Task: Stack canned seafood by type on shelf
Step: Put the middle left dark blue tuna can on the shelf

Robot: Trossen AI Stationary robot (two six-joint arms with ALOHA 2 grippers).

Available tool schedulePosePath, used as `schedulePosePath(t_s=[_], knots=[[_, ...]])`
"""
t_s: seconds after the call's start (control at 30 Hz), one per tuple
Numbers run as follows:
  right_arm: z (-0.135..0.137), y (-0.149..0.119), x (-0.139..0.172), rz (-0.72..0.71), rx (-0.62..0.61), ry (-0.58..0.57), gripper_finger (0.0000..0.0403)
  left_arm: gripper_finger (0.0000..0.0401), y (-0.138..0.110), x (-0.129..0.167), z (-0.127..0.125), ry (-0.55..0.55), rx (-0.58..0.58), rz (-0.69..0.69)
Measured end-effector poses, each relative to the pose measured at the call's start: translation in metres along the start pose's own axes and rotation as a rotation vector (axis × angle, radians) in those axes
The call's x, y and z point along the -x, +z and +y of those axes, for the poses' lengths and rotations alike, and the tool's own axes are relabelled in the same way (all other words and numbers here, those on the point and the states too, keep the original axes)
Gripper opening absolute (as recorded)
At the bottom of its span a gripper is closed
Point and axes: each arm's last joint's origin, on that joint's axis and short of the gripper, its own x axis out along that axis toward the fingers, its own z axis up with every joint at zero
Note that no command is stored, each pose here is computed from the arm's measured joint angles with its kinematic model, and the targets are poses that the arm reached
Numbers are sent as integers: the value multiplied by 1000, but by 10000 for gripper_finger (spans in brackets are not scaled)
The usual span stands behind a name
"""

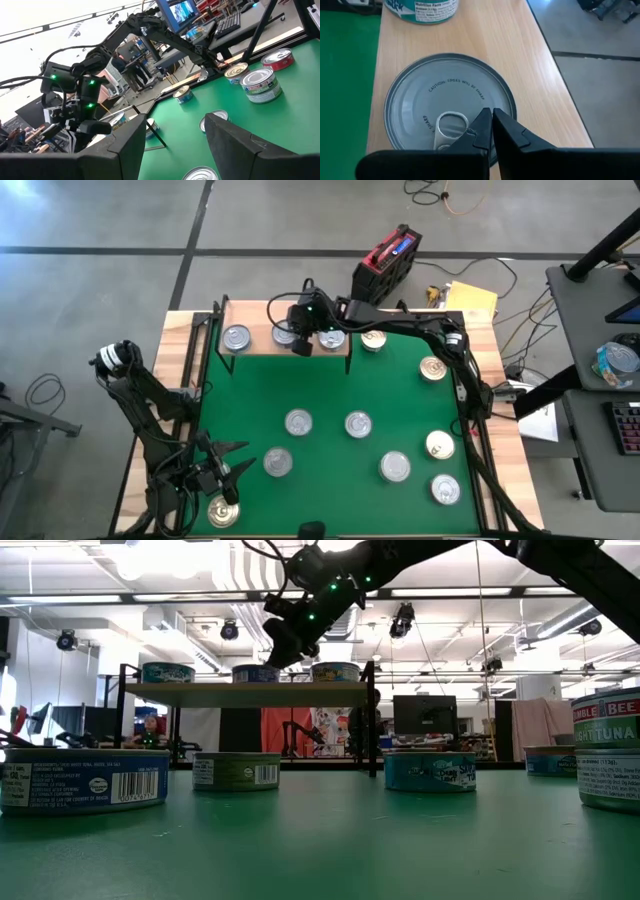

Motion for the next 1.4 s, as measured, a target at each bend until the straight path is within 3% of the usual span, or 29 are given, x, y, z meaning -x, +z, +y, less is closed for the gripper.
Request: schedulePosePath(t_s=[0.2,0.5,0.73,0.87,1.17,1.4], knots=[[0,-2,0,20,-15,5,9,187,0,0,0,0,0,0],[-1,4,8,54,-169,-21,9,187,0,0,0,0,-1,0],[4,17,16,29,-46,-27,9,187,0,0,0,0,1,0],[20,22,19,12,68,62,9,187,0,0,0,0,2,0],[46,30,18,-30,108,98,9,187,0,0,0,0,0,0],[44,31,14,-75,89,81,9,187,0,0,0,0,0,0]])
